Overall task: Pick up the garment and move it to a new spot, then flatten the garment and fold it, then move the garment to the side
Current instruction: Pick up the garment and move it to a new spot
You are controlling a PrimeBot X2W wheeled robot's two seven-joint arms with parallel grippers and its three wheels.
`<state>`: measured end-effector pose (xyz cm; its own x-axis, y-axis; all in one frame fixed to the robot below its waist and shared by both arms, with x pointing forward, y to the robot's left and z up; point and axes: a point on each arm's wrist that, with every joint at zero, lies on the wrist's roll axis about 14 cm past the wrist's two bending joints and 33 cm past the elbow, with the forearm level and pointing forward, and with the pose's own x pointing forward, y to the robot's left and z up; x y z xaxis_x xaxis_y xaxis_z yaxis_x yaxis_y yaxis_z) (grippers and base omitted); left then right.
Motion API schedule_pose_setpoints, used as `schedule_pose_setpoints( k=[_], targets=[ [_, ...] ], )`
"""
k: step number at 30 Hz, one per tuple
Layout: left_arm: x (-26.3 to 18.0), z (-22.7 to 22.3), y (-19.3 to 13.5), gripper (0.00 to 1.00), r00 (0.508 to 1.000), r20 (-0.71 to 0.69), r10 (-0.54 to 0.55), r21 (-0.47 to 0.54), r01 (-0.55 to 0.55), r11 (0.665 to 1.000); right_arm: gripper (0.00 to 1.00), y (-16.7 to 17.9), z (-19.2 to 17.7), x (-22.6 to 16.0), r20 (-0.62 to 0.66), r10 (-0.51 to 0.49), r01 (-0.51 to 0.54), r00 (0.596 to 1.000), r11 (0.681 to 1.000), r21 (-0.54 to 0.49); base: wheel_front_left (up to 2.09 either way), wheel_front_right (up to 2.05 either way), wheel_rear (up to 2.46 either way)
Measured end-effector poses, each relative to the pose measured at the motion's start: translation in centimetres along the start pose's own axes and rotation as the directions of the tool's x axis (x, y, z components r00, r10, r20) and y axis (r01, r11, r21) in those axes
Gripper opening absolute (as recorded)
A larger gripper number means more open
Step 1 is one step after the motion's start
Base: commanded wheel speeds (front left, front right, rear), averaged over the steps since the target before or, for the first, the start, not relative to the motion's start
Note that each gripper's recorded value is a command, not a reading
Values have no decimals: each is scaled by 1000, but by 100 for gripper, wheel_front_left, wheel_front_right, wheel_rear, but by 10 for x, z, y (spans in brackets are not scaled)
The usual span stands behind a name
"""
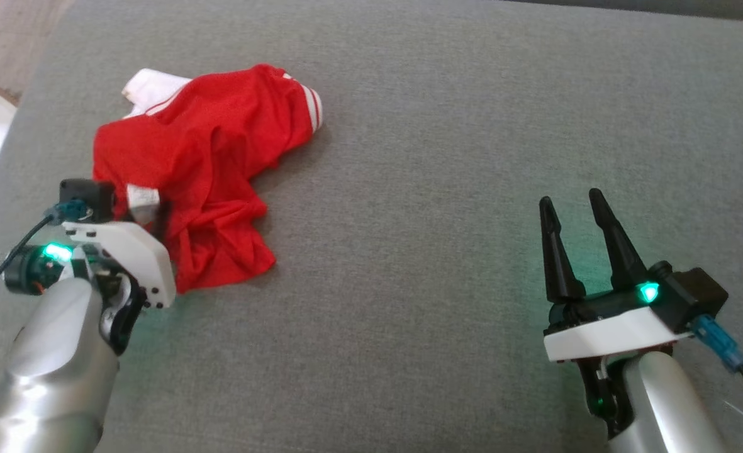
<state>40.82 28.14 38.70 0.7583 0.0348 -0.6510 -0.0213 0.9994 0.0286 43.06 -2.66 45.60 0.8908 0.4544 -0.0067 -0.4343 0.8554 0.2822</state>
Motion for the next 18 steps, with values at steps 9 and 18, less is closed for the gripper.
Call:
schedule_pose_setpoints(
  k=[9, 18],
  targets=[
    [-6, 76, -22, 0, 940, 335, -64, -37, 81, 996, 100, -8, 10, -7, 21, -29, 29, 999, 1000, -11, 0, 0, 0],
    [-70, 188, -70, 0, 660, 729, -183, 58, 207, 977, 100, -7, 33, -18, 77, -45, 46, 996, 999, -12, 0, 0, 0]
  ],
)
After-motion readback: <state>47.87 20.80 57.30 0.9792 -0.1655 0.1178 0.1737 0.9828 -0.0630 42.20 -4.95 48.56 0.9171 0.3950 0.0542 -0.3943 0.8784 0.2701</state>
